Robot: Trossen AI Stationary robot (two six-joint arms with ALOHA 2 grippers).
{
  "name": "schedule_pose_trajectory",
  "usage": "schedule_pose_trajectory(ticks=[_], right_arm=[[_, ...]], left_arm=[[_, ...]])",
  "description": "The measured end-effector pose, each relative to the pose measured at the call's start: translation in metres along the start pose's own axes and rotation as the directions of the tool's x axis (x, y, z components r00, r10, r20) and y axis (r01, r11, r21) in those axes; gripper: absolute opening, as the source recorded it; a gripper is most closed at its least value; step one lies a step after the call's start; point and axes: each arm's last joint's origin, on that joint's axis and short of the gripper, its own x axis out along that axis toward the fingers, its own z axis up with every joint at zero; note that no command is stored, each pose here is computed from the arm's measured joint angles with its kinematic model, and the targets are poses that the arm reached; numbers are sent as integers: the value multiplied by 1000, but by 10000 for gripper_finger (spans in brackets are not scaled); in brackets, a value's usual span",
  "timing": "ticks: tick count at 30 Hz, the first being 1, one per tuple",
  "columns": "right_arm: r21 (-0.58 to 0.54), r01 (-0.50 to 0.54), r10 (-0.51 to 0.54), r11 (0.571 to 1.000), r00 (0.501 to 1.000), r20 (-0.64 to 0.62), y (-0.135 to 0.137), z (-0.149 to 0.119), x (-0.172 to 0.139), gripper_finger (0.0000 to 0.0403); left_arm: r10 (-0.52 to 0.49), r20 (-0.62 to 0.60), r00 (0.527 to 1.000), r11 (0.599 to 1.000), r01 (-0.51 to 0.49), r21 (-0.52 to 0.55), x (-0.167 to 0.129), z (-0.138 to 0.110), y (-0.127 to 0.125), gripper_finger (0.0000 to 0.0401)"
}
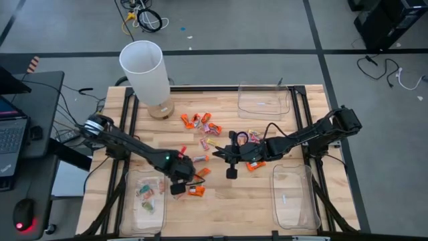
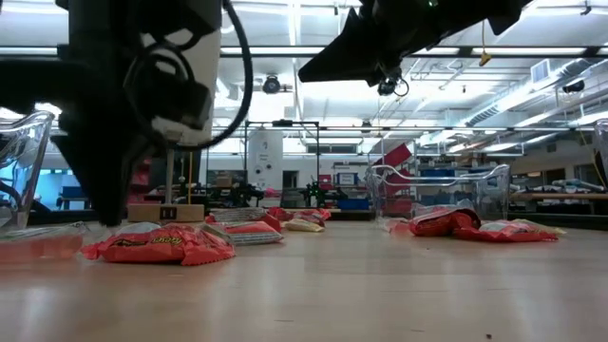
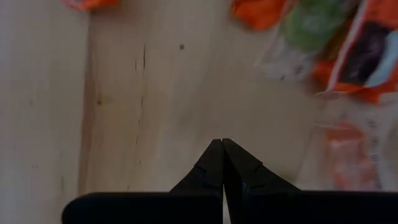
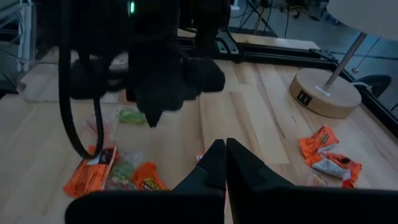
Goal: Sort candy
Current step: Put the green gummy into the bottom left transparent bin
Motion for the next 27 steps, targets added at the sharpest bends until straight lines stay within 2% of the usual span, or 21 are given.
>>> schedule_pose_trajectory(ticks=[4,13,19,22,27], right_arm=[[-5,0,0,1000,1000,13,0,1,0,0],[-8,6,-6,1000,1000,23,-2,3,1,0],[-7,8,-8,1000,1000,23,-3,2,1,0],[-7,8,-8,1000,1000,23,-3,2,1,0],[-6,7,-7,1000,1000,26,-3,3,1,0]], left_arm=[[32,-50,998,999,-32,11,11,-1,1,0],[60,-40,997,997,-58,42,12,0,3,0],[93,-83,992,995,-89,45,-3,6,1,0],[124,-145,982,992,-118,48,-11,3,2,0],[95,-188,978,995,-87,49,-13,1,1,0]])
